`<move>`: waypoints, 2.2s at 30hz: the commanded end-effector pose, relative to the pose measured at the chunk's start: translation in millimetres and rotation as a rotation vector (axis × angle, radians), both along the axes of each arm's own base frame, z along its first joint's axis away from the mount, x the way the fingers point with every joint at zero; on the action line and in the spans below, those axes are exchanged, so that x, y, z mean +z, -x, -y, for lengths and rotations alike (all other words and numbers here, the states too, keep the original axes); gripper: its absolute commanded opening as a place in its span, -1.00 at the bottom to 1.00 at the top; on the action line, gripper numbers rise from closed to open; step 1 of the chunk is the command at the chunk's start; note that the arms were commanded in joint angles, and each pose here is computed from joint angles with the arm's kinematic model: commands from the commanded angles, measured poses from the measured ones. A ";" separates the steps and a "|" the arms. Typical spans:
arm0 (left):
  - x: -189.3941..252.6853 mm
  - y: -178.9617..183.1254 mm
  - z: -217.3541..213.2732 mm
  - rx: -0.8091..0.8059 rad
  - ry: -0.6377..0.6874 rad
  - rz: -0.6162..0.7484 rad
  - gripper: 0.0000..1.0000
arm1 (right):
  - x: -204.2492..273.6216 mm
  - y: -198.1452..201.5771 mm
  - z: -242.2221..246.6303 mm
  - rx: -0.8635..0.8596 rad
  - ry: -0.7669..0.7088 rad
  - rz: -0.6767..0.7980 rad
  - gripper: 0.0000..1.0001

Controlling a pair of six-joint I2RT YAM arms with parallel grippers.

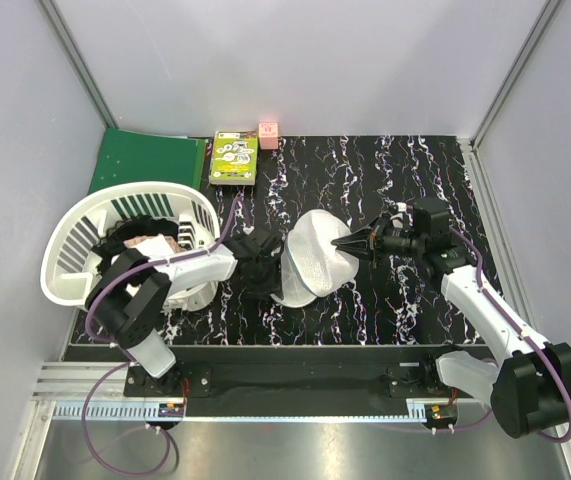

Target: Place the bra in the laundry bag and zip it closed

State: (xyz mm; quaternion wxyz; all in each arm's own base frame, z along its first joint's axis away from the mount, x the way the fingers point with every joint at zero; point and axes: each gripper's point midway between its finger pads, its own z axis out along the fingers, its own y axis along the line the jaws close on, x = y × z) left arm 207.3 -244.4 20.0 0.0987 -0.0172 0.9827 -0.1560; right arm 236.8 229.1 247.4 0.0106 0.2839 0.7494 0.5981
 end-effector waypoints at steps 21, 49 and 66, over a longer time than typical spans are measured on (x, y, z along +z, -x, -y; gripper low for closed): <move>120.1 -4.1 -16.7 -0.164 0.087 0.236 -1.00 | -53.1 -17.3 35.9 0.082 0.349 0.026 -0.71; 260.8 20.6 12.3 -0.309 0.436 0.427 -1.00 | -61.7 -23.0 -31.4 0.440 0.946 0.522 0.28; 252.1 9.2 16.6 -0.341 0.392 0.432 -1.00 | -104.5 -25.8 70.4 0.364 1.336 0.396 0.40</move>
